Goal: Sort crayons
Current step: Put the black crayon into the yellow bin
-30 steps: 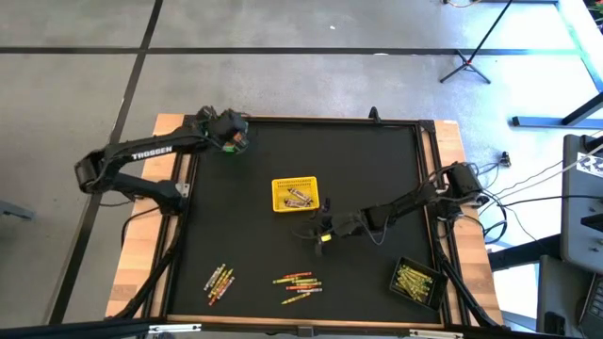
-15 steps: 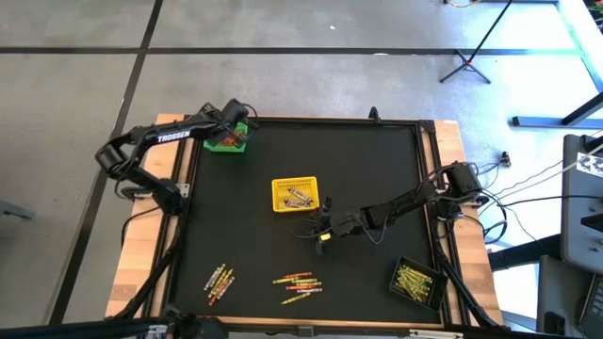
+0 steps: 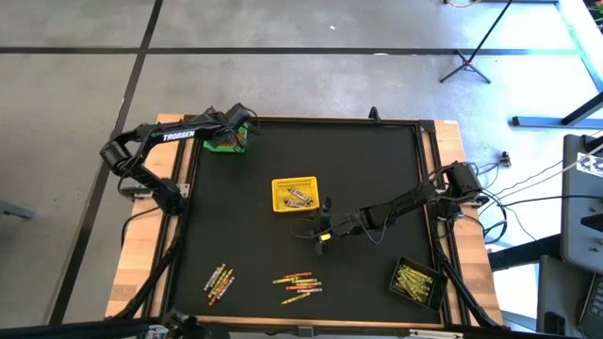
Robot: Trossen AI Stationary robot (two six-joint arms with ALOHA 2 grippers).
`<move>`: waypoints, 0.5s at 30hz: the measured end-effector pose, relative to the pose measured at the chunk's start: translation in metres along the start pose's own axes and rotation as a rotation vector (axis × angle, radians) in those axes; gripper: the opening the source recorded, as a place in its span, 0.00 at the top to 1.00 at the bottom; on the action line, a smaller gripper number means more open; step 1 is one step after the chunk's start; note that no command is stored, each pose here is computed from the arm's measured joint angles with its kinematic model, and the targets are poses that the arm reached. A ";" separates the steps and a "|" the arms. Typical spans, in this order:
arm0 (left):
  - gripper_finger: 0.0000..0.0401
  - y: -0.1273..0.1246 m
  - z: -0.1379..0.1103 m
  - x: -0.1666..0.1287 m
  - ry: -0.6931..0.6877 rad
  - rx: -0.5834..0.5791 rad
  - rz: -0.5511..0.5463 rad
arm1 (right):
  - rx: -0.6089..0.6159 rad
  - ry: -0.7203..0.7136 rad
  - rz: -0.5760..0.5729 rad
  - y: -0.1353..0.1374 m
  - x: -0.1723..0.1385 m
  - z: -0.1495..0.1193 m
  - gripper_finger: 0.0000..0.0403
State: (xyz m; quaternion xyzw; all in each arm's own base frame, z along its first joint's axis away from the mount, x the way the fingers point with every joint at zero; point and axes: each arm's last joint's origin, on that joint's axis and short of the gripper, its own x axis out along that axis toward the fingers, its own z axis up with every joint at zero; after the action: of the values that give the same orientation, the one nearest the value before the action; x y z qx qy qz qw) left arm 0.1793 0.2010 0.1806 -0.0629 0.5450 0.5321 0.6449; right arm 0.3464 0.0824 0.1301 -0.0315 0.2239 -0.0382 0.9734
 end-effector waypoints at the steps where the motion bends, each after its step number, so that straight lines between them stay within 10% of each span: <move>1: 0.80 -0.004 -0.001 -0.002 -0.001 0.016 -0.006 | 0.000 0.000 0.000 0.000 0.000 0.000 0.64; 15: 0.78 -0.042 -0.021 -0.084 -0.163 0.110 -0.261 | 0.032 -0.002 0.002 0.001 0.000 0.000 0.64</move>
State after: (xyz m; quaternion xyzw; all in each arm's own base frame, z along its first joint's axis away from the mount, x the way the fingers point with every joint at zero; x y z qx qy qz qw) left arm 0.2110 0.1173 0.2158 -0.0545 0.5065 0.4163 0.7531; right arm 0.3464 0.0831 0.1302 -0.0158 0.2225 -0.0407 0.9740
